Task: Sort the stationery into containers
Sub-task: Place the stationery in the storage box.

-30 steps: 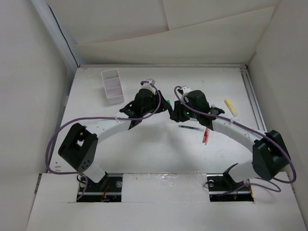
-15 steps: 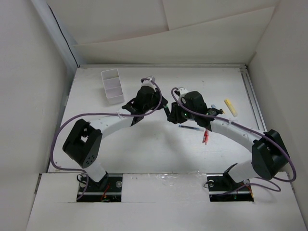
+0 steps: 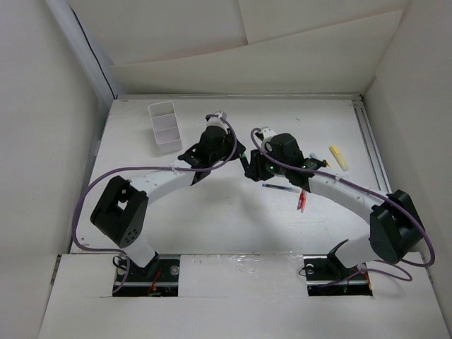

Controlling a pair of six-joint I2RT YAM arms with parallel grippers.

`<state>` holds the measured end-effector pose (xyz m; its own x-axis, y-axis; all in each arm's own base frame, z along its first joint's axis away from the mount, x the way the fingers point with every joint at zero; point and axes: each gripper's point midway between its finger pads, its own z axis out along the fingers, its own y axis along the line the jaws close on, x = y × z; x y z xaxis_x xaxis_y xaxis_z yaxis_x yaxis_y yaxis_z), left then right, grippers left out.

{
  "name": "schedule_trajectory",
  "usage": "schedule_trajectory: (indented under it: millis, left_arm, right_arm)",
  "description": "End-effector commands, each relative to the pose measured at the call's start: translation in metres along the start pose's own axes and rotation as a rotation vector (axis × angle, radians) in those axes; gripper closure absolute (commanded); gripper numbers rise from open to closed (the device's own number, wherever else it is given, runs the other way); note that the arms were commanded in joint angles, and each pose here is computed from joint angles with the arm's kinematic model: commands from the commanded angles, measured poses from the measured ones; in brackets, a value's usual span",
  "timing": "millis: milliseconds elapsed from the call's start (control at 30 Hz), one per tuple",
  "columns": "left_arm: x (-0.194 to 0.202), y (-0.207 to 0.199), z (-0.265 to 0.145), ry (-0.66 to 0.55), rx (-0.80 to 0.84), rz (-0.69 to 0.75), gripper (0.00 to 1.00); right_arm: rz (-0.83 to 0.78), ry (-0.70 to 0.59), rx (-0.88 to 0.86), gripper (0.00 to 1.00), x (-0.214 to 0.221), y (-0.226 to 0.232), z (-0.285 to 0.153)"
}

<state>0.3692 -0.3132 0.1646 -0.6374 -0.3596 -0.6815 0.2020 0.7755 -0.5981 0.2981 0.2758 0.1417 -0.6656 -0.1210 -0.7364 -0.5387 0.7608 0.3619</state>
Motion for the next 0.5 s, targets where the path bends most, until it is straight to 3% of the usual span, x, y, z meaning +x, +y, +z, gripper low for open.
schedule_trajectory:
  millis: [0, 167, 267, 467]
  left_arm:
    - [-0.034, -0.010, -0.017, -0.094, 0.005, -0.003, 1.00]
    - [-0.045, 0.002, -0.021, -0.117, -0.026, -0.024, 1.00]
    - [-0.073, 0.019, -0.030, -0.191, -0.084, -0.054, 1.00]
    - [-0.136, 0.059, -0.054, -0.362, -0.200, -0.126, 1.00]
  right_arm:
    - [-0.055, -0.137, -0.057, 0.60, -0.048, 0.019, -0.016]
    - [-0.062, -0.193, -0.063, 0.48, -0.059, 0.015, -0.037]
    - [-0.070, -0.217, -0.073, 0.43, -0.061, 0.014, -0.050]
    - [-0.054, -0.243, -0.051, 0.42, -0.059, 0.003, -0.053]
